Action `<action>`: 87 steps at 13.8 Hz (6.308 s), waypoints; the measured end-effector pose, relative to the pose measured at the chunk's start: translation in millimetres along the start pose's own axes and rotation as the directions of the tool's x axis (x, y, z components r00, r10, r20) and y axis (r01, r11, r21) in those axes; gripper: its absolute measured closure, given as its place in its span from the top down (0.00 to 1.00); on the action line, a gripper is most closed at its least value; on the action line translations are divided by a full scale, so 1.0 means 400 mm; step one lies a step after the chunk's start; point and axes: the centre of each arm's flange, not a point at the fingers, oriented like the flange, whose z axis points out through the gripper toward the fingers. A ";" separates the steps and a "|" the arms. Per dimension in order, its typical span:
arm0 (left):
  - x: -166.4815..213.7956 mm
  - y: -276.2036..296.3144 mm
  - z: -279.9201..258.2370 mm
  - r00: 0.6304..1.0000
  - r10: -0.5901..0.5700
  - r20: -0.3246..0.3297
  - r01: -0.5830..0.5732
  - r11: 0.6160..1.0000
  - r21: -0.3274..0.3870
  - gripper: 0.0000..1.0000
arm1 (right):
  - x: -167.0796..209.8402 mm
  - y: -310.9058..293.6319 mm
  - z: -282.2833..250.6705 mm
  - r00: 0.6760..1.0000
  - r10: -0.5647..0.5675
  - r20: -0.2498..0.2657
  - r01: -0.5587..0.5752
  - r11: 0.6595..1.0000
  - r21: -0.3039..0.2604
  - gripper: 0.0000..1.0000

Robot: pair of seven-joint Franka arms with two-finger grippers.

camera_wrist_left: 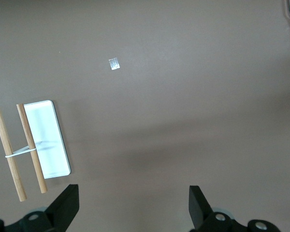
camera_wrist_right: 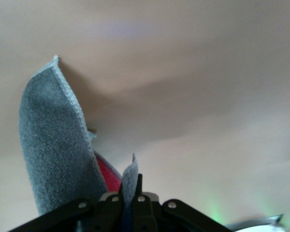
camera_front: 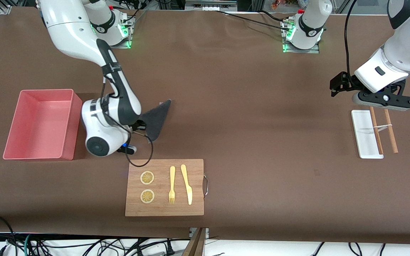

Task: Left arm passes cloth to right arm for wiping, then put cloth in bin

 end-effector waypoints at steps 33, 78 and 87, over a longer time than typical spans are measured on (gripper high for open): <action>-0.003 0.001 0.000 1.000 0.000 0.007 0.000 1.000 0.000 1.00 | -0.061 1.056 -0.243 0.957 -0.288 0.036 0.290 0.953 -0.082 0.02; -0.004 0.005 0.001 1.000 0.003 0.013 -0.003 1.000 0.000 1.00 | -0.488 0.665 -0.681 0.847 -0.351 -0.400 0.358 0.932 -0.060 1.00; -0.004 0.005 0.001 1.000 0.003 0.013 -0.004 1.000 0.000 1.00 | -0.592 0.736 -0.742 0.852 -0.316 -0.418 0.322 0.945 -0.059 1.00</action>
